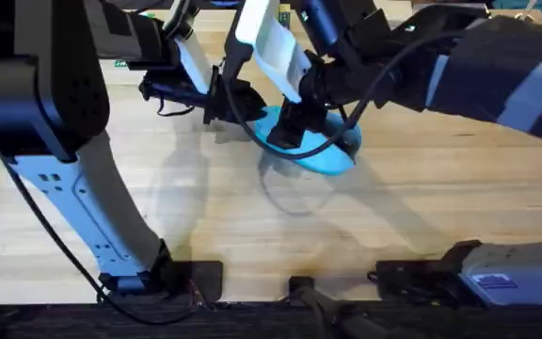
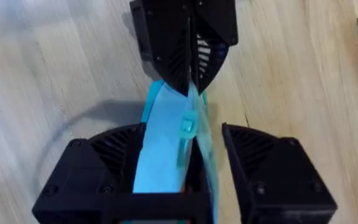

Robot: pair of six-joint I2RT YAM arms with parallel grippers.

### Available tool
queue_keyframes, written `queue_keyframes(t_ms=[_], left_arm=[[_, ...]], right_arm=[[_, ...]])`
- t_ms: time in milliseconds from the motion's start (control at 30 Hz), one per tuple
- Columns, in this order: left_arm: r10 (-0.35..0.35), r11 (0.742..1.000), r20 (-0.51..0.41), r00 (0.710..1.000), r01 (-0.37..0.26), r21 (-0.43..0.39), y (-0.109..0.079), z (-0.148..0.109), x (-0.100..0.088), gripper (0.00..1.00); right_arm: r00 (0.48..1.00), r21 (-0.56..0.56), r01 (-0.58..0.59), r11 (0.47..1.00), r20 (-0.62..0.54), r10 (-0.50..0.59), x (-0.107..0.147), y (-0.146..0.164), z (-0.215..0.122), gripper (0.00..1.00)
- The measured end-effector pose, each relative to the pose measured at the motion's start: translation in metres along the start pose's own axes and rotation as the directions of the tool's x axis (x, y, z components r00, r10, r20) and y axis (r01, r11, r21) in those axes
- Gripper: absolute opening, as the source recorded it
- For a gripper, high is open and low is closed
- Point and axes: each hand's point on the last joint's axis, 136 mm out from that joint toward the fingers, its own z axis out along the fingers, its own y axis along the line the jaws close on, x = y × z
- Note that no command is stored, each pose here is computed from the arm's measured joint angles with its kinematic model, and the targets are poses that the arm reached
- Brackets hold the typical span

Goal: Unzip the bag, pick up the pens from the table one at a time and place them inside, then zip the bag closed.

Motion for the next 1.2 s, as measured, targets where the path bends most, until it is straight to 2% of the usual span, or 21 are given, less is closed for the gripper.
queue_keyframes(t_ms=[367, 633, 900, 1133, 1167, 1200], left_arm=[[0.000, 1.000, 0.000, 1.000, 0.000, 0.000, 0.0000, 0.0000, 0.0000, 0.042], [0.000, 1.000, 0.000, 1.000, 0.000, 0.000, 0.0000, 0.0000, 0.0000, 0.042], [0.000, 1.000, 0.000, 1.000, 0.000, 0.000, 0.0000, 0.0000, 0.0001, 0.042], [0.000, 1.000, -0.001, 1.000, 0.000, 0.000, 0.0000, 0.0000, 0.0001, 0.042], [0.000, 1.000, -0.001, 1.000, 0.000, 0.000, 0.0000, 0.0000, 0.0001, 0.042], [0.000, 1.000, -0.001, 1.000, 0.000, 0.000, 0.0000, 0.0000, 0.0001, 0.042]], right_arm=[[1.000, -0.003, -0.001, 1.000, -0.004, 0.001, 0.0009, 0.0000, 0.0035, 0.644], [1.000, -0.001, -0.003, 1.000, -0.003, 0.003, 0.0005, -0.0003, 0.0035, 0.375], [1.000, -0.001, -0.004, 1.000, -0.002, 0.004, 0.0004, -0.0004, 0.0035, 0.196], [1.000, 0.000, -0.004, 1.000, -0.001, 0.004, 0.0002, -0.0005, 0.0035, 0.126], [1.000, -0.001, -0.006, 1.000, -0.001, 0.006, 0.0002, -0.0005, 0.0035, 0.157], [1.000, -0.001, -0.007, 1.000, -0.002, 0.007, 0.0003, -0.0003, 0.0035, 0.235]])
